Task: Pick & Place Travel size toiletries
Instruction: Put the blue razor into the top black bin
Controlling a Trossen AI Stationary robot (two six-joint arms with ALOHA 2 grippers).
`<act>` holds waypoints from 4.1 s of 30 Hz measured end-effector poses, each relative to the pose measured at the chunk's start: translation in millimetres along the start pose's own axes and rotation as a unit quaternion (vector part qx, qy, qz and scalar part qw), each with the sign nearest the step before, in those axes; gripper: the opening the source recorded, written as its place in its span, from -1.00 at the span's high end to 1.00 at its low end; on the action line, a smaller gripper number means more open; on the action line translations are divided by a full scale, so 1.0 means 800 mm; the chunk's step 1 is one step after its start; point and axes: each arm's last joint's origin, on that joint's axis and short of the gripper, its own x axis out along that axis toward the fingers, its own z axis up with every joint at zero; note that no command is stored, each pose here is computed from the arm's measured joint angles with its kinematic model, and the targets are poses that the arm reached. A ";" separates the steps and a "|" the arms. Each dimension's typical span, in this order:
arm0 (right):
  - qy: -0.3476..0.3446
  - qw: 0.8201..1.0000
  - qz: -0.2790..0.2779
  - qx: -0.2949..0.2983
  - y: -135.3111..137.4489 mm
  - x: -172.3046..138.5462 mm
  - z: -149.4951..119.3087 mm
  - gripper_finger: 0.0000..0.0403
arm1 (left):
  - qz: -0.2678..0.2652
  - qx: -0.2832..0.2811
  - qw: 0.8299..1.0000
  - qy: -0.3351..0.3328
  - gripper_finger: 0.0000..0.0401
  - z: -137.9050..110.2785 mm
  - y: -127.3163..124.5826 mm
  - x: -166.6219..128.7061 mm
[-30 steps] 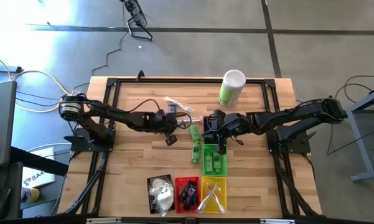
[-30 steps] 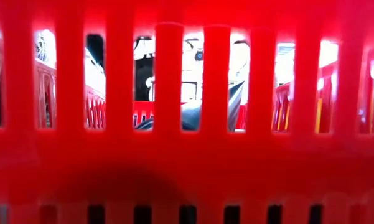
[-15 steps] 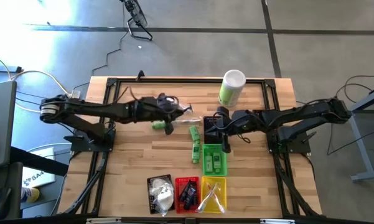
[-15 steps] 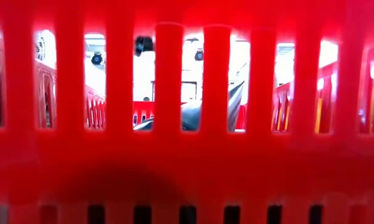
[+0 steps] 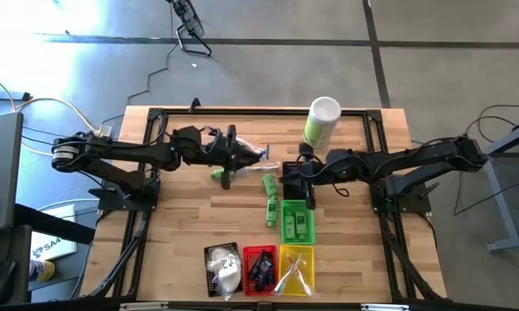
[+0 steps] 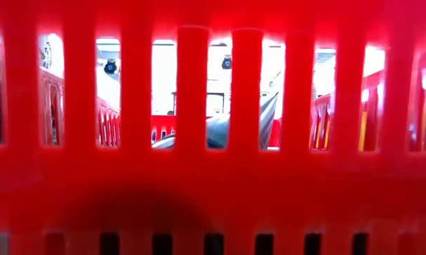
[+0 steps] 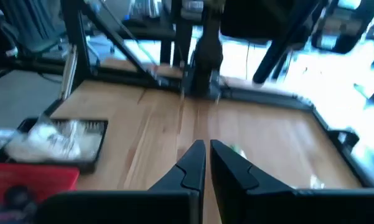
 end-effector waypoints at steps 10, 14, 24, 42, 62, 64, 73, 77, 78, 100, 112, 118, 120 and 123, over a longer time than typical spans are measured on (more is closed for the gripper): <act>-0.071 0.997 -0.011 -0.028 -0.003 0.006 0.014 0.92 | -0.037 0.004 0.999 -0.018 0.81 0.005 -0.003 0.000; -0.068 0.997 -0.017 -0.018 -0.006 0.012 0.011 0.92 | -0.037 0.003 0.999 -0.014 0.81 0.004 -0.003 0.000; -0.094 0.992 -0.078 0.014 -0.016 0.045 0.000 0.37 | -0.036 0.002 0.999 0.005 0.81 -0.002 -0.002 0.001; -0.123 0.989 -0.069 0.055 -0.028 0.082 -0.022 0.15 | -0.019 -0.004 1.000 0.010 0.81 -0.024 0.003 0.019; -0.120 0.989 -0.070 0.053 -0.028 0.082 -0.023 0.76 | -0.019 -0.002 1.000 0.012 0.81 -0.025 0.003 0.020; -0.120 0.989 -0.070 0.053 -0.028 0.082 -0.023 0.80 | -0.018 -0.002 1.000 0.013 0.81 -0.025 0.003 0.020; -0.120 0.989 -0.071 0.054 -0.028 0.082 -0.023 0.81 | -0.018 -0.003 1.000 0.015 0.81 -0.025 0.003 0.020; -0.118 0.989 -0.071 0.053 -0.028 0.083 -0.023 0.82 | -0.018 -0.004 1.000 0.020 0.81 -0.027 0.003 0.020; -0.118 0.989 -0.071 0.054 -0.028 0.083 -0.024 0.82 | -0.018 -0.004 1.000 0.023 0.81 -0.027 0.003 0.020; -0.078 0.991 -0.091 0.055 -0.029 0.070 -0.022 0.82 | -0.017 0.006 0.999 0.032 0.34 -0.015 0.000 0.007; 0.056 0.985 -0.114 0.117 -0.029 0.031 -0.032 0.82 | -0.014 -0.002 0.997 0.073 0.34 -0.019 0.000 0.000; 0.145 0.968 -0.122 0.163 -0.026 0.026 -0.054 0.82 | 0.019 -0.003 0.995 0.097 0.34 -0.025 0.002 -0.001; 0.175 0.960 -0.127 0.178 -0.025 0.026 -0.063 0.82 | 0.027 -0.003 0.994 0.103 0.34 -0.027 0.002 -0.001; 0.220 0.945 -0.136 0.201 -0.024 0.022 -0.075 0.82 | 0.034 -0.003 0.994 0.107 0.34 -0.028 0.003 -0.001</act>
